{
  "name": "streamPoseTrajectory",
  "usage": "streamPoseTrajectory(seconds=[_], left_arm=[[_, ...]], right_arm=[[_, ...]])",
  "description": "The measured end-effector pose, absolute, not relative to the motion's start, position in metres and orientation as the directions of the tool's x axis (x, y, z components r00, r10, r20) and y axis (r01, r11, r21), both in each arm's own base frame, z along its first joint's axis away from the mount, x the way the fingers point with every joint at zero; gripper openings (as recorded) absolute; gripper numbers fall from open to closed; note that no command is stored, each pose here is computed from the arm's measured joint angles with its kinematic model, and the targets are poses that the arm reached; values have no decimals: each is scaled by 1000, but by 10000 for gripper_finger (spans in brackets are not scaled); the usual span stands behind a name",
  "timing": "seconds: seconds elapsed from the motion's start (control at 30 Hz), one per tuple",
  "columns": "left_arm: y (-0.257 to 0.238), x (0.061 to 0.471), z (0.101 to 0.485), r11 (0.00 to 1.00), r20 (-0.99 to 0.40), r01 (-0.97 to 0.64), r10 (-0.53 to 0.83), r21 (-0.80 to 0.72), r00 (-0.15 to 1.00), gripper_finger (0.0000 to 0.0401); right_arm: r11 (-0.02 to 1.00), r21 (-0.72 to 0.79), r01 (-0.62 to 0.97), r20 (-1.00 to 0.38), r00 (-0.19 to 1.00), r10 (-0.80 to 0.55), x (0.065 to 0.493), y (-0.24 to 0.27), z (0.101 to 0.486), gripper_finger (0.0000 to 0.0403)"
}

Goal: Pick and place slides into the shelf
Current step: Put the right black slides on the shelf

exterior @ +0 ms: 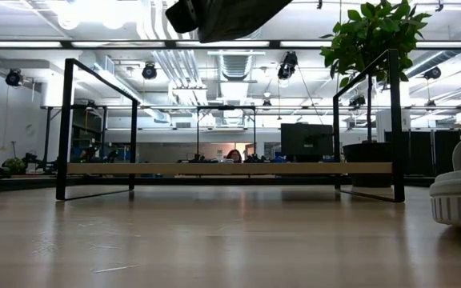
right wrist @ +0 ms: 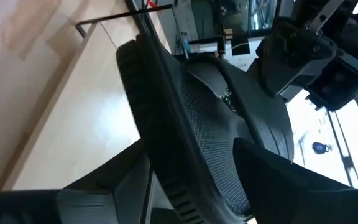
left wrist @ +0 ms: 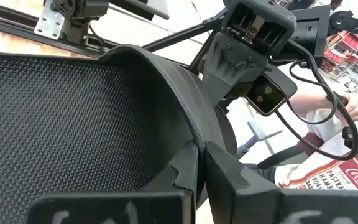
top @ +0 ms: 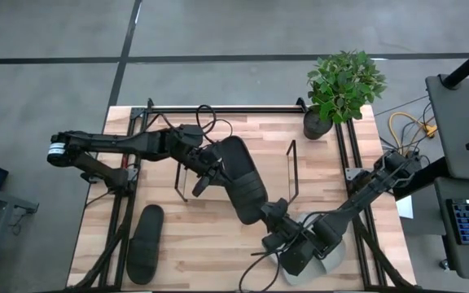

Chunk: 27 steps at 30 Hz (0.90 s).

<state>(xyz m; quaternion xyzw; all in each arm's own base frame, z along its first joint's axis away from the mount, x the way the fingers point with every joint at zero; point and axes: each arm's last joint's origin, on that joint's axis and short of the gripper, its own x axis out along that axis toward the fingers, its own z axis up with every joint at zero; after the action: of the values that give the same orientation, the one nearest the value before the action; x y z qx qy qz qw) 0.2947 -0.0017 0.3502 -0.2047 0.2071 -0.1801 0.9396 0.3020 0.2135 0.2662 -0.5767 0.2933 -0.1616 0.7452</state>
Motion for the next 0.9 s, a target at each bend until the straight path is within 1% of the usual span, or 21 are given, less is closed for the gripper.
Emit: streamPoseTrajectory(seconds=[0.1,0.3,0.4,0.53,0.7,0.77,0.83,0.9], left_arm=[[-2,295,350,851,-316,253,-423,-459,849,0],[-1,295,350,853,-315,250,-419,-457,852,0],[-1,295,351,858,-314,243,-409,-453,857,0],[0,296,351,869,-313,220,-380,-442,870,0],[0,297,354,871,-284,234,-378,-433,881,0],[0,297,354,871,-280,235,-377,-431,883,0],[0,297,354,871,-279,235,-377,-431,883,0],[0,297,354,873,-277,233,-372,-429,886,0]], right_arm=[[272,-956,-107,-251,776,-578,302,214,266,194],[259,-958,-122,-254,778,-575,302,214,266,123],[261,-957,-125,-258,779,-572,301,214,266,97],[257,-958,-128,-258,777,-574,301,214,265,89],[258,-960,-108,-245,772,-587,301,214,266,111],[258,-960,-108,-245,772,-587,301,214,266,113],[256,-960,-110,-245,772,-587,301,214,266,101],[254,-960,-115,-247,773,-584,301,214,266,74]])
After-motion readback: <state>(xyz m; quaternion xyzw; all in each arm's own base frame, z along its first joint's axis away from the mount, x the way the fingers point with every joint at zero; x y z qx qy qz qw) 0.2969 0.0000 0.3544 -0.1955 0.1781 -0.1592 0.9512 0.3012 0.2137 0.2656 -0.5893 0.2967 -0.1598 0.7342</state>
